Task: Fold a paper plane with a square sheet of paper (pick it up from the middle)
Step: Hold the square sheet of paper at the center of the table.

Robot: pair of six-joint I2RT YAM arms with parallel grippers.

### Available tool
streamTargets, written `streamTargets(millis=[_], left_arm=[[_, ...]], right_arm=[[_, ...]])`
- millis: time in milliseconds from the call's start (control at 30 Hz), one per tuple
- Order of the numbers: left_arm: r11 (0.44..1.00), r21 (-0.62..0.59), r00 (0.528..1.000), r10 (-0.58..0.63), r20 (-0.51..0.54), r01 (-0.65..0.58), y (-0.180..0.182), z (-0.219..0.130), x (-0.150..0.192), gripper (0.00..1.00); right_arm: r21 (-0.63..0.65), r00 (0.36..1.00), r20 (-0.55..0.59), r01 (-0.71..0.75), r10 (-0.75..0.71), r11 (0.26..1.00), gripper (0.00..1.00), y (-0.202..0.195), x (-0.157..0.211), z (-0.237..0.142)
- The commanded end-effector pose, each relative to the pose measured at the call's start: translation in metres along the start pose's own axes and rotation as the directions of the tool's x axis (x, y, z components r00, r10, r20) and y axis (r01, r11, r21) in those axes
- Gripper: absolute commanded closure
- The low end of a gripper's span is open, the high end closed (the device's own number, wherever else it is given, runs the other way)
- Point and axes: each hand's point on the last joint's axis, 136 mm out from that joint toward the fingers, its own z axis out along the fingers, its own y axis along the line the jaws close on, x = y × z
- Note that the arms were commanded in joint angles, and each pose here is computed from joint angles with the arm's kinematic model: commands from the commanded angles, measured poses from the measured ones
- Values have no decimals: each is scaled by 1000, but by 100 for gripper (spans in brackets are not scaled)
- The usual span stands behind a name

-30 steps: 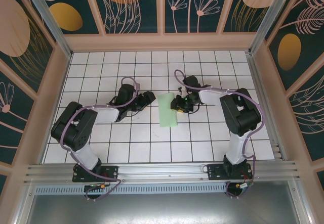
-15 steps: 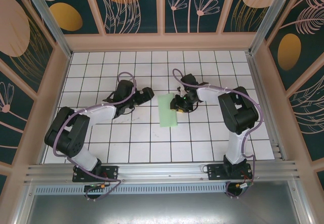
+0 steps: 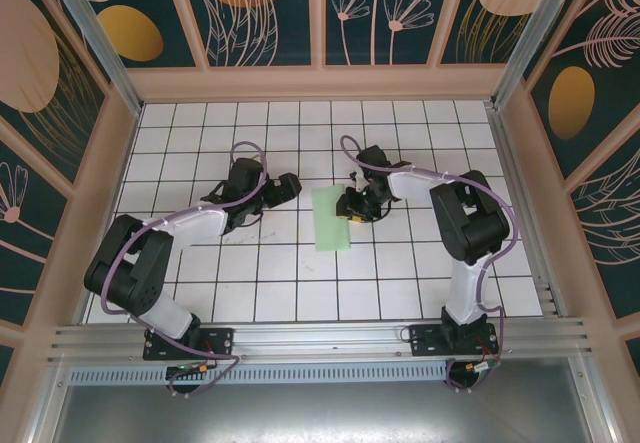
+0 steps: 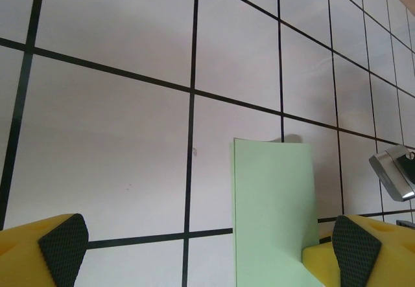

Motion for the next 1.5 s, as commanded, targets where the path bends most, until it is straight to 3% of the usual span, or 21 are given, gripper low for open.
streamTargets(millis=[0,500,800,1033,1167,1467], left_arm=[[998,64,1000,22,6,-23,-16,2,-8,2],[976,216,996,3,-91,17,-38,14,8,5],[957,286,982,-2,-189,57,-52,28,28,21],[953,295,965,7,-262,73,-62,44,49,46],[952,296,958,7,-286,81,-64,49,56,55],[950,299,944,10,-329,94,-65,57,68,62]], right_arm=[[323,997,-54,-31,51,946,61,-95,24,41],[339,997,-79,21,6,940,61,-99,23,43],[345,996,-83,14,16,939,61,-101,24,45],[349,995,-88,-5,38,937,61,-102,26,48],[352,994,-94,-11,47,936,61,-103,28,50],[354,993,-101,-23,63,935,59,-104,30,52]])
